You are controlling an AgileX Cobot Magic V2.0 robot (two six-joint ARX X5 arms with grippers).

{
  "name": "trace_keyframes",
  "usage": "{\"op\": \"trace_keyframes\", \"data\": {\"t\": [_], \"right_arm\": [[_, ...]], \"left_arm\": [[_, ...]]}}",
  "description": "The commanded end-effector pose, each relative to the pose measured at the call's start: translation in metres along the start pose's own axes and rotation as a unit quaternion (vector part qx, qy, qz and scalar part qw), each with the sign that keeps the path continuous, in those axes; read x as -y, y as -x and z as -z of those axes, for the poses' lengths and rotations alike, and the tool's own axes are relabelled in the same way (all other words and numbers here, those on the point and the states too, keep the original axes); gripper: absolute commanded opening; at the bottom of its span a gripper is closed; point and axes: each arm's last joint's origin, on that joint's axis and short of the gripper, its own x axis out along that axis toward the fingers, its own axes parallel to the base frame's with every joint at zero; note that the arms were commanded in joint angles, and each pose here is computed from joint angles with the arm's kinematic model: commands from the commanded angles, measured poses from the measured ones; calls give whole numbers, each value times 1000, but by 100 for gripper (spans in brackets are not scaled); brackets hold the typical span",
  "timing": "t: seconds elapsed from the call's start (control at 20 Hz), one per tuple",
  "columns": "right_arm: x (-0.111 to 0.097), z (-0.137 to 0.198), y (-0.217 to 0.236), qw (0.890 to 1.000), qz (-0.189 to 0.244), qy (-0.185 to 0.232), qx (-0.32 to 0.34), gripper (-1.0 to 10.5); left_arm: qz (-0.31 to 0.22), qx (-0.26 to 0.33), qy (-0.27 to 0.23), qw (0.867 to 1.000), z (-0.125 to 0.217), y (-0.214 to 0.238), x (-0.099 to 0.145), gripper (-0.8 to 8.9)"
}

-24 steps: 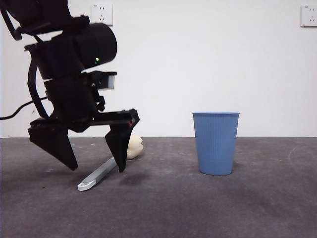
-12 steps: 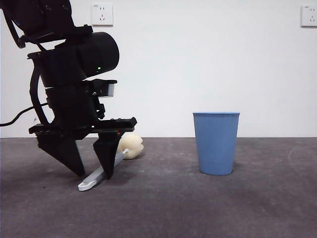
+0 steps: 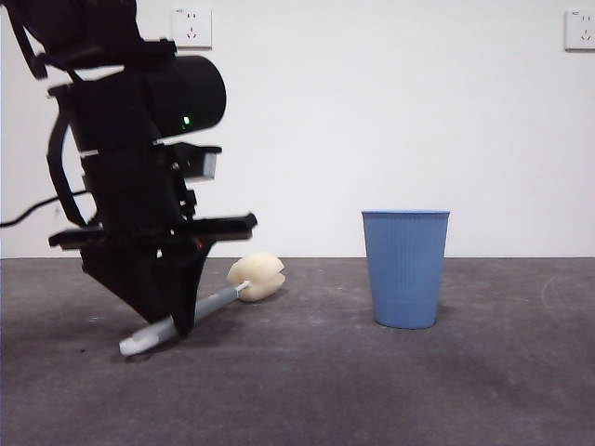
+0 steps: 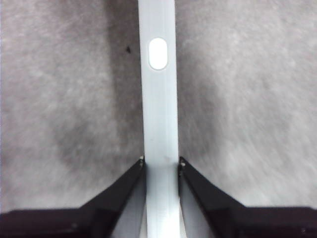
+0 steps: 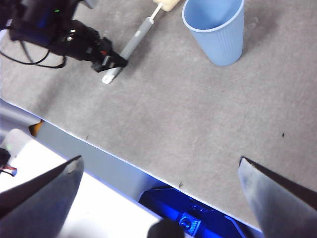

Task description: Pick up the cup brush,pick up the cup,insert the brush into the cup,clean the cup,put the cup brush back,put the cup back to the fixed position on the table

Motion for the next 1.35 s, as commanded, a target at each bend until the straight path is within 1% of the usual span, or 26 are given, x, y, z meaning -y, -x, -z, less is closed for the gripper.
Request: {"op": "trace_keyframes", "data": {"t": [0.05, 0.1, 0.25, 0.35, 0.5, 0.6, 0.7, 0.75, 0.85, 1.05, 1.35], "right_arm": [[2, -5, -4, 1000, -5, -15, 1, 626], [4, -8, -6, 1000, -6, -14, 1, 626], [5, -22, -16, 999, -43, -3, 22, 626], [7, -32, -25, 998, -45, 13, 35, 626], [8, -36, -51, 999, -24, 36, 33, 626], [9, -30, -75, 999, -14, 43, 30, 626], [9, -20, -100, 998, 17, 50, 40, 626], [9, -14, -112, 997, 29, 56, 50, 626], [8, -2, -131, 995, 41, 61, 64, 626], [12, 14, -161, 990, 87, 75, 82, 626], [21, 11, -199, 985, 91, 83, 122, 626]], "left_arm": [[11, 26, -21, 999, -1, 22, -1, -8], [15, 39, -31, 999, -1, 34, -1, -8], [24, 76, -51, 996, 4, 74, -5, -8], [31, 103, -60, 992, 10, 103, -9, -9], [38, 142, -68, 987, 26, 144, -16, -9], [42, 168, -73, 982, 37, 167, -20, -8], [45, 182, -74, 979, 48, 184, -25, -9], [46, 186, -74, 979, 53, 191, -27, -8], [46, 191, -74, 978, 62, 200, -30, -9], [47, 193, -75, 977, 71, 208, -33, -8], [45, 176, -77, 980, 75, 208, -34, -8]]}}
